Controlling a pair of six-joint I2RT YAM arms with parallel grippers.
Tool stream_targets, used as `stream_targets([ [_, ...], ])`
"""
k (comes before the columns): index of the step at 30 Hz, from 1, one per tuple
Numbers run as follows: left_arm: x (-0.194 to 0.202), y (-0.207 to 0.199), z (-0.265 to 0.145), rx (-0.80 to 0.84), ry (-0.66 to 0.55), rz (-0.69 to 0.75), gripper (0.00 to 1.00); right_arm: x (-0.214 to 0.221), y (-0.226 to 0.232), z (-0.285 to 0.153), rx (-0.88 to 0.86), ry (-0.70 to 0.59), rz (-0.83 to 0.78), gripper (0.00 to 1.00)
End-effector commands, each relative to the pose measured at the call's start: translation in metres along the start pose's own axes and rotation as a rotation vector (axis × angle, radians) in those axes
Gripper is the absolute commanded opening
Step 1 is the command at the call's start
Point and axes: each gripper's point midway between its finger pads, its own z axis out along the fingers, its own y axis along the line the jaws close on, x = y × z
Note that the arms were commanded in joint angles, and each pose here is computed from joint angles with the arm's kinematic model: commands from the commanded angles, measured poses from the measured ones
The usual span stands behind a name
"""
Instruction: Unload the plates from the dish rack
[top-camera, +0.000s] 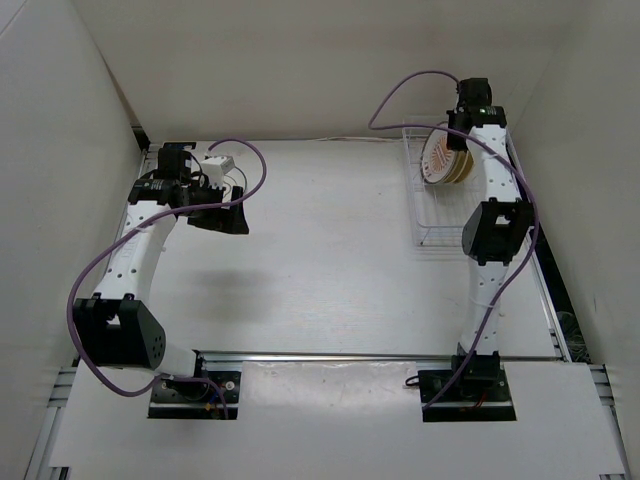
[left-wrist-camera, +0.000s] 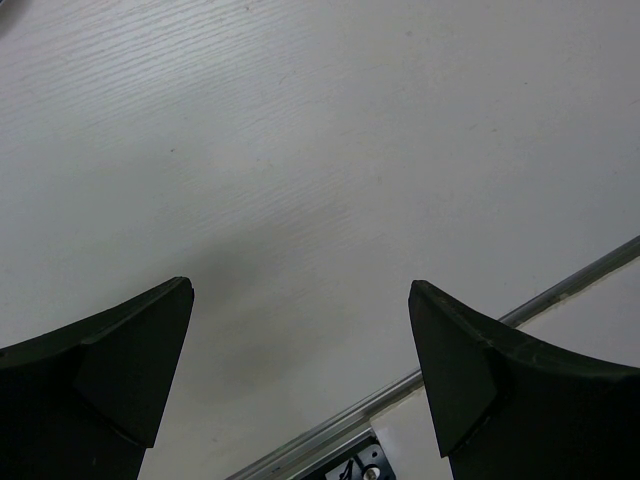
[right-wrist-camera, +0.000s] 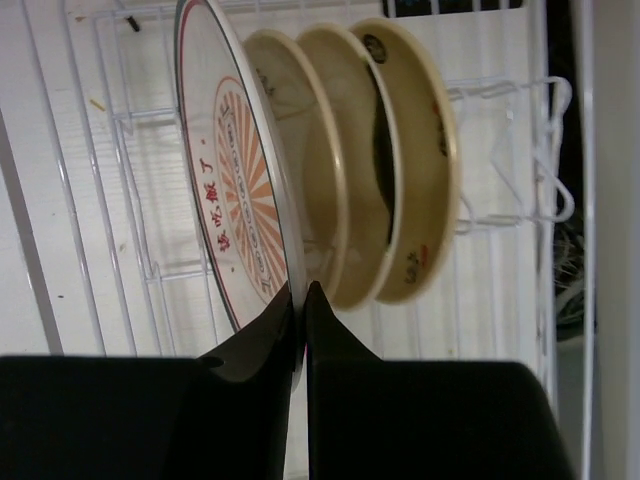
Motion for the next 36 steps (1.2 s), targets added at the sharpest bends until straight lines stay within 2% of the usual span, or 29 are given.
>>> stream_targets([
  [1, -0.008, -0.005, -0.004, 0.023, -0.032, 0.022, 1.0, -0.064, -0.017, -0.089, 0.138, -0.218, 0.061, 0.0],
  [10, -0.012, -0.014, -0.016, 0.034, -0.077, 0.036, 1.0, -0.079, -0.056, -0.173, 0.379, -0.341, 0.111, 0.0],
  [11, -0.009, -0.015, -0.014, 0.036, -0.069, -0.005, 1.0, -0.08, -0.064, -0.191, 0.41, -0.358, 0.112, 0.0],
  [13, -0.016, -0.012, -0.017, 0.004, -0.101, -0.033, 1.0, -0.07, -0.058, -0.195, 0.394, -0.34, 0.096, 0.0],
  [14, -0.018, -0.01, -0.016, -0.006, -0.108, -0.053, 1.0, -0.07, -0.056, -0.211, 0.36, -0.364, 0.111, 0.0],
  [16, -0.024, -0.015, -0.019, 0.004, -0.128, -0.106, 1.0, -0.04, -0.012, -0.199, 0.103, -0.264, 0.077, 0.0],
  [18, -0.035, -0.032, -0.02, 0.098, -0.147, -0.145, 1.0, -0.013, 0.038, -0.215, -0.214, -0.191, 0.068, 0.0],
  [19, -0.034, -0.038, -0.016, 0.148, -0.13, -0.17, 1.0, 0.023, 0.084, -0.225, -0.492, -0.081, 0.061, 0.0],
  [22, -0.031, -0.066, -0.005, 0.36, -0.076, -0.26, 1.0, 0.082, 0.135, -0.247, -0.784, 0.096, 0.059, 0.0],
  [24, -0.03, -0.083, -0.004, 0.5, -0.041, -0.309, 1.0, 0.106, 0.169, -0.272, -0.992, 0.163, -0.006, 0.0],
  [27, -0.025, -0.095, 0.005, 0.665, 0.024, -0.387, 1.0, 0.135, 0.195, -0.287, -1.158, 0.255, -0.046, 0.0],
  [28, -0.027, -0.105, 0.002, 0.781, 0.046, -0.419, 1.0, 0.142, 0.206, -0.293, -1.222, 0.295, -0.054, 0.0],
  [31, -0.03, -0.114, -0.007, 0.916, 0.068, -0.443, 1.0, 0.143, 0.218, -0.288, -1.265, 0.327, -0.066, 0.0],
  [36, -0.034, -0.112, 0.0, 0.984, 0.094, -0.473, 0.98, 0.136, 0.247, -0.29, -1.339, 0.339, -0.123, 0.0],
])
